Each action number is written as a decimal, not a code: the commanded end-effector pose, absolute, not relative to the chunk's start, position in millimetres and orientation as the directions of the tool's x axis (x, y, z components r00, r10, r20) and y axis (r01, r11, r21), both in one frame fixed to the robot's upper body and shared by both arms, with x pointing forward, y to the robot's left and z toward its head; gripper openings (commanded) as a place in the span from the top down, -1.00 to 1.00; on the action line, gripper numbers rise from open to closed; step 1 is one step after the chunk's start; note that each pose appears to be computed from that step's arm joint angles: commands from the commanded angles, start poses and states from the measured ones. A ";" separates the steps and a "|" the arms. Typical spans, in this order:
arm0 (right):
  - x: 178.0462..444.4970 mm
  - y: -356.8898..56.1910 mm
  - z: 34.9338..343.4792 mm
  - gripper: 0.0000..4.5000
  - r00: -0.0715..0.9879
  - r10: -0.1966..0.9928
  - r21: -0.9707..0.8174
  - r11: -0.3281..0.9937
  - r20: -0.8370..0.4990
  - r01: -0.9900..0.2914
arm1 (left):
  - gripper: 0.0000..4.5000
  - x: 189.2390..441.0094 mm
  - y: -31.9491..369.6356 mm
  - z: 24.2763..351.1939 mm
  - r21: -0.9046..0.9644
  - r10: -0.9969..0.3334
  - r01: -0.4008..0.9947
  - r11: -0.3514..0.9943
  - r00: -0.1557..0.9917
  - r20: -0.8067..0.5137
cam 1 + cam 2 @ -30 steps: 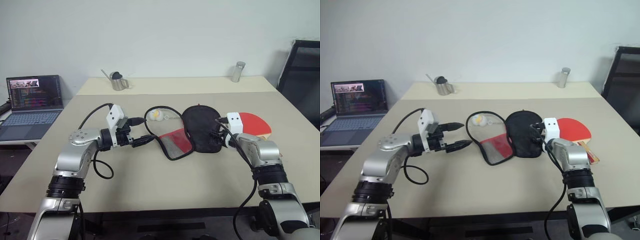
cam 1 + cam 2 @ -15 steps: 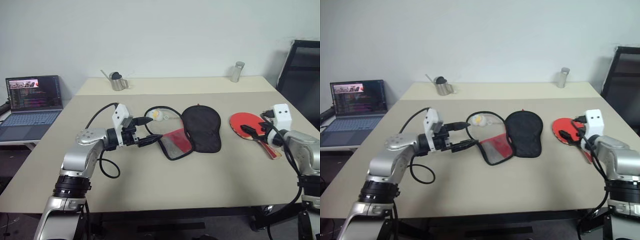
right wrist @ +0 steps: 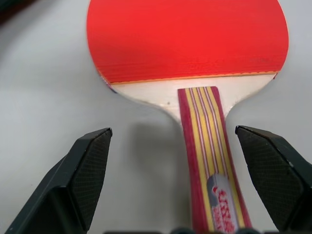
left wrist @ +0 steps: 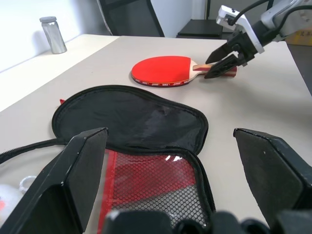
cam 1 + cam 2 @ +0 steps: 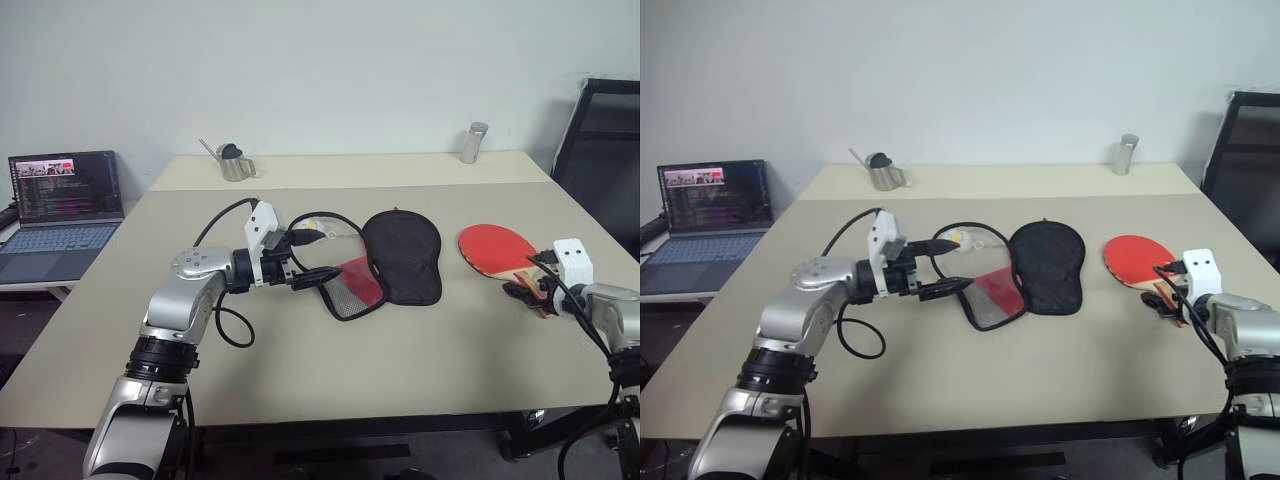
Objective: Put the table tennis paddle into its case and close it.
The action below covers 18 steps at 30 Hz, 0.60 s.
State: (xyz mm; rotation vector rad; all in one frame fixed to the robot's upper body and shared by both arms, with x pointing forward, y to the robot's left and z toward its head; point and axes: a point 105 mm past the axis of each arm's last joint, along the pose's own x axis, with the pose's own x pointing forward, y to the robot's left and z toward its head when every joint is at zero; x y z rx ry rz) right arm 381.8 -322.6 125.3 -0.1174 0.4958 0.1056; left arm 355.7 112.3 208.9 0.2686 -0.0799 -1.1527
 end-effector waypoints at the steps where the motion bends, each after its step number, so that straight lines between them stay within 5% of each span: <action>1: 389.7 -324.6 137.0 -0.98 0.887 0.081 -0.117 0.982 -0.455 -0.150 | -1.00 355.8 111.5 224.7 0.304 -0.914 0.877 0.372 0.404 -0.048; 12: 398.0 -331.0 127.7 -0.98 0.830 0.110 -0.044 0.986 -0.547 -0.160 | -1.00 355.9 116.3 223.6 0.310 -0.903 0.867 0.389 0.426 -0.056; 18: 398.3 -327.7 120.6 -0.25 0.812 0.120 -0.026 0.986 -0.571 -0.164 | -1.00 355.8 120.7 222.2 0.312 -0.894 0.859 0.406 0.444 -0.061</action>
